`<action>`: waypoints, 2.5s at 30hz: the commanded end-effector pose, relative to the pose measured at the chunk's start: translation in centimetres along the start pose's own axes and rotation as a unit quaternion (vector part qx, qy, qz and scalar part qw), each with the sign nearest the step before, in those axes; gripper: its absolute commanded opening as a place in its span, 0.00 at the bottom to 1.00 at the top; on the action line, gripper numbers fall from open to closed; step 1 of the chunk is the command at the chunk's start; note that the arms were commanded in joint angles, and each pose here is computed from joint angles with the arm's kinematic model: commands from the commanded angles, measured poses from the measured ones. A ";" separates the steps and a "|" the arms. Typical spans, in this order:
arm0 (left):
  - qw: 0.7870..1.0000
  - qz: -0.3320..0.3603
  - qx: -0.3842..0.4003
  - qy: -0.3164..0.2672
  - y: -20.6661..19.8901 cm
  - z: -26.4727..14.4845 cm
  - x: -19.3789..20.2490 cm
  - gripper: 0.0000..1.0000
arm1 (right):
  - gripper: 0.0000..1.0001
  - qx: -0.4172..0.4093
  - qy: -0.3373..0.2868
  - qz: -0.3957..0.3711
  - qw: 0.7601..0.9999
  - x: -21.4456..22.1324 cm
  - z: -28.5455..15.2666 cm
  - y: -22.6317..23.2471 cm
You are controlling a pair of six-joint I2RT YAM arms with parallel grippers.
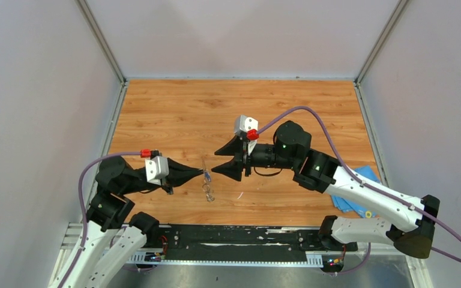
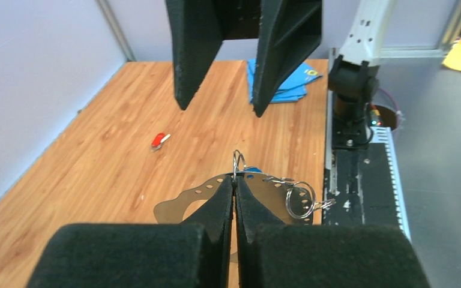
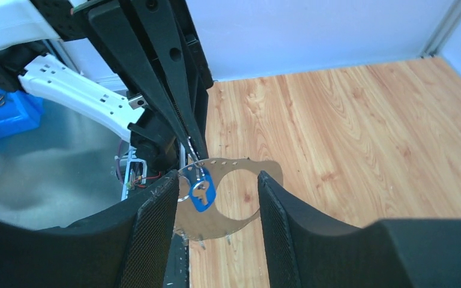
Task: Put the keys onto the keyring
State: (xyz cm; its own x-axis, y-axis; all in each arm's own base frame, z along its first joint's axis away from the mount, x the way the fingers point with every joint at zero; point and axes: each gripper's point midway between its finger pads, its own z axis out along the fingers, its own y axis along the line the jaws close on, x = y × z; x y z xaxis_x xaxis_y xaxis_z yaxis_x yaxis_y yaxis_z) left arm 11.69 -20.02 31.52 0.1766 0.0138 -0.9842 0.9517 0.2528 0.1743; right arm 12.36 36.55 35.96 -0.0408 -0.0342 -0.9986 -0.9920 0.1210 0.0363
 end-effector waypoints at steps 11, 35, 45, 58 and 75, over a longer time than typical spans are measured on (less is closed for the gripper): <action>0.996 -0.022 0.066 -0.060 -1.7 0.5 -5.4 0.00 | 0.53 -0.171 -0.037 -0.049 0.983 -3.2 -0.3 4.1; 0.998 -0.010 0.061 -0.004 -1.0 0.7 -2.3 0.16 | 0.00 -0.111 0.033 -0.024 0.993 -1.9 0.4 1.8; 0.994 0.021 0.090 0.061 -0.8 0.5 -1.1 0.38 | 0.00 -0.090 0.185 -0.037 0.978 1.3 -0.4 1.4; 0.990 -0.024 0.119 0.066 -1.2 1.1 -0.6 0.16 | 0.00 -0.087 0.251 -0.076 0.961 1.8 0.8 1.8; 0.991 -0.015 0.114 0.065 -1.2 0.9 -0.7 0.00 | 0.00 -0.100 0.268 -0.078 0.955 1.3 1.8 2.6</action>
State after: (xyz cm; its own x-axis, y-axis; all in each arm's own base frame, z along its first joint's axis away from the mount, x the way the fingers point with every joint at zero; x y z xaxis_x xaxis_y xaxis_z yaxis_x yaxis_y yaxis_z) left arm 11.07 -21.29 31.86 0.1070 0.1460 -0.9835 0.9926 0.0418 0.1142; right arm 10.40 38.52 33.88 0.0879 -0.5498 -0.8307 -0.9935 -0.1085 -0.0333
